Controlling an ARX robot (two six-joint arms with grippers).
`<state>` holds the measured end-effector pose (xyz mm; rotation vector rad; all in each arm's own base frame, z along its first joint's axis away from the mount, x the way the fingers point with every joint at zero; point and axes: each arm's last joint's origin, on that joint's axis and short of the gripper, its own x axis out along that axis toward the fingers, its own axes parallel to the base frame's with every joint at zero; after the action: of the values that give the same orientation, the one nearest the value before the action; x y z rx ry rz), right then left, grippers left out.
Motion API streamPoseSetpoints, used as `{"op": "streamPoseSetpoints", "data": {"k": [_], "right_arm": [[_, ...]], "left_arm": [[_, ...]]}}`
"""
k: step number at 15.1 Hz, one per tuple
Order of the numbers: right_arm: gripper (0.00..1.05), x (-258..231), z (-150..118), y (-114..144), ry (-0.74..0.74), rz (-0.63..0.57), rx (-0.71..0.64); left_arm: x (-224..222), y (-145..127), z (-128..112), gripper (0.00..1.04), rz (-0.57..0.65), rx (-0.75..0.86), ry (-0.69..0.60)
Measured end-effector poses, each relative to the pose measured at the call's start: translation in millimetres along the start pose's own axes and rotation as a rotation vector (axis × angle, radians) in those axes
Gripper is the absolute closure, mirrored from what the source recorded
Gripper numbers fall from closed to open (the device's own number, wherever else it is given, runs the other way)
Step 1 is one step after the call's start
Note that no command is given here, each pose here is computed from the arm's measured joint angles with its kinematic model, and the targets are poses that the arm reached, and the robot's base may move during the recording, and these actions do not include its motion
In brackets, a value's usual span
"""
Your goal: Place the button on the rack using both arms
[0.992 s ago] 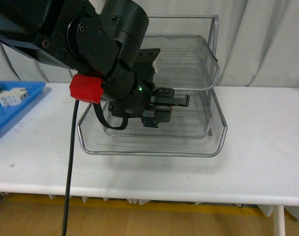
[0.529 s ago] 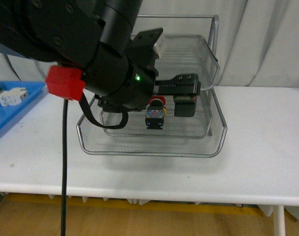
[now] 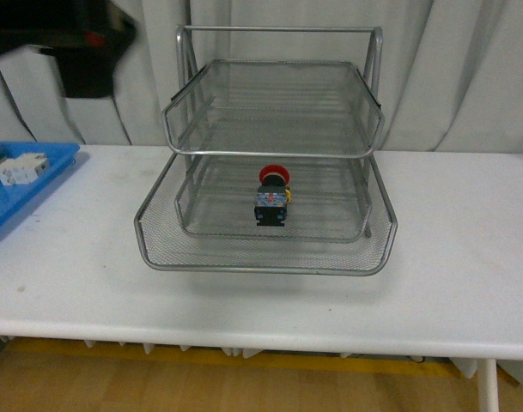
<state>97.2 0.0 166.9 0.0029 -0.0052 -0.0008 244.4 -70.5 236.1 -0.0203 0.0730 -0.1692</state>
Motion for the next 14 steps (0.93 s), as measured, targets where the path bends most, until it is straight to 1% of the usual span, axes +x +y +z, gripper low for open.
{"op": "streamPoseSetpoints", "data": {"k": [1,2,3,4,5,6,7,8,9,10,12,14], "right_arm": [[0.06,0,0,0,0.002,0.000,0.000],[0.06,0,0,0,0.001,-0.001,0.000],[0.06,0,0,0,0.001,-0.001,0.000],[0.06,0,0,0,0.000,0.000,0.000],[0.06,0,0,0,0.001,0.000,0.000],[0.06,0,0,0,0.001,0.000,0.000],[0.06,0,0,0,0.001,0.000,0.000],[0.06,0,0,0,0.001,0.000,0.000],[0.06,0,0,0,0.000,0.000,0.000],[0.06,0,0,0,0.001,0.000,0.000],[0.06,0,0,0,0.001,0.000,0.000],[0.06,0,0,0,0.001,0.000,0.000]], "left_arm": [[-12,9,-3,0.30,0.067,0.004,-0.032],[-21,16,-6,0.34,0.099,0.002,-0.048],[-40,31,-14,0.43,0.157,0.005,-0.048],[-65,45,-29,0.56,0.196,0.002,-0.046],[-83,53,-42,0.67,0.176,0.001,-0.049],[-97,56,-56,0.80,0.186,-0.001,-0.032],[-109,55,-68,0.92,0.180,0.001,-0.051],[-114,53,-72,1.04,0.165,0.000,-0.057],[-115,52,-72,1.03,0.165,0.009,-0.101],[-117,52,-78,1.03,0.168,0.005,-0.058],[-123,51,-75,1.03,0.168,0.007,-0.082],[-127,51,-75,1.03,0.168,0.007,-0.080]]}}
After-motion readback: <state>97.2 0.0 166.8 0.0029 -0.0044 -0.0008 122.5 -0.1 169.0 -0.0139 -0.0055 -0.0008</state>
